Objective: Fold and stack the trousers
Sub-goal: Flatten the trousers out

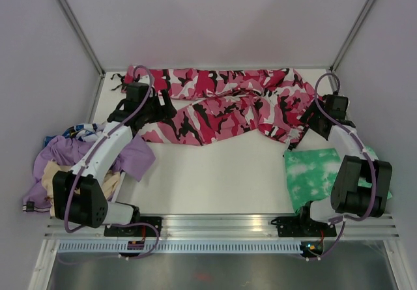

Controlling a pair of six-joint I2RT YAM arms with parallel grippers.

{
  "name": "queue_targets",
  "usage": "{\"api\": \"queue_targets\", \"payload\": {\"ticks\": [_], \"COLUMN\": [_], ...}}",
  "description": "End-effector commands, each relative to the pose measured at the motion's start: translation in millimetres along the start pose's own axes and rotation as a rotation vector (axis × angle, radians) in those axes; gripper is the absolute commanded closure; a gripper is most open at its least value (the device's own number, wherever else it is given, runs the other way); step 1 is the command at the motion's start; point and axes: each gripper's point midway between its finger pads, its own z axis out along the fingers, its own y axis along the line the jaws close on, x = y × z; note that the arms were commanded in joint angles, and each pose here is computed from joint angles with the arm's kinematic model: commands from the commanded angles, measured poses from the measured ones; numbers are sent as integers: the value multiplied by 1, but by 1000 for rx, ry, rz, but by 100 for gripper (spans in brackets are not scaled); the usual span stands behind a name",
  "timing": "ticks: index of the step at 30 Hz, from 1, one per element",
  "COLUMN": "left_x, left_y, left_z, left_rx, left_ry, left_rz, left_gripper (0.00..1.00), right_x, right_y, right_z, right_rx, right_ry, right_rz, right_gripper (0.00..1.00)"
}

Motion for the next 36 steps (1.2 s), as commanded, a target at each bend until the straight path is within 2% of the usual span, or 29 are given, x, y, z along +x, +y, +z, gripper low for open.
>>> {"api": "queue_targets", "payload": {"ticks": [1, 4, 7, 10, 15, 20, 21, 25, 26, 31, 34, 36], "left_x": [-2, 11, 34, 53, 69, 78, 80, 98, 100, 107, 109, 111], "left_y": [0, 5, 31, 40, 15, 15, 16, 26, 27, 31, 32, 34], "left_z": [-6, -10, -17, -17, 3, 31, 35, 54, 56, 58, 58, 58], "left_rx": [-7, -40, -162, -181, -71, -110, -119, -159, -166, -177, -182, -187], "left_ry": [-16, 39, 107, 142, 134, 144, 152, 205, 210, 214, 222, 227], "left_rz": [88, 111, 133, 120, -2, 3, 8, -6, -17, -28, -19, -13], "left_gripper": [10, 10, 10, 10, 11, 11, 11, 10, 10, 10, 10, 10], "right_x": [-3, -1, -6, -7, 10, 14, 15, 13, 17, -1, -16, -26], "right_y": [11, 8, 11, 10, -1, -18, -19, -18, -20, -7, -7, -14], "right_z": [21, 26, 24, 30, 56, 68, 70, 82, 86, 95, 93, 90], "right_rx": [-50, -36, -48, -45, 8, 89, 90, 74, 79, 21, 27, 56], "right_ry": [-2, -2, -25, -33, 28, 11, 14, 1, 15, -17, -54, -75], "right_rz": [27, 30, 31, 36, 55, 46, 39, 24, 23, 33, 22, 15], "right_gripper": [19, 19, 18, 17, 20, 29, 34, 46, 54, 77, 97, 100]}}
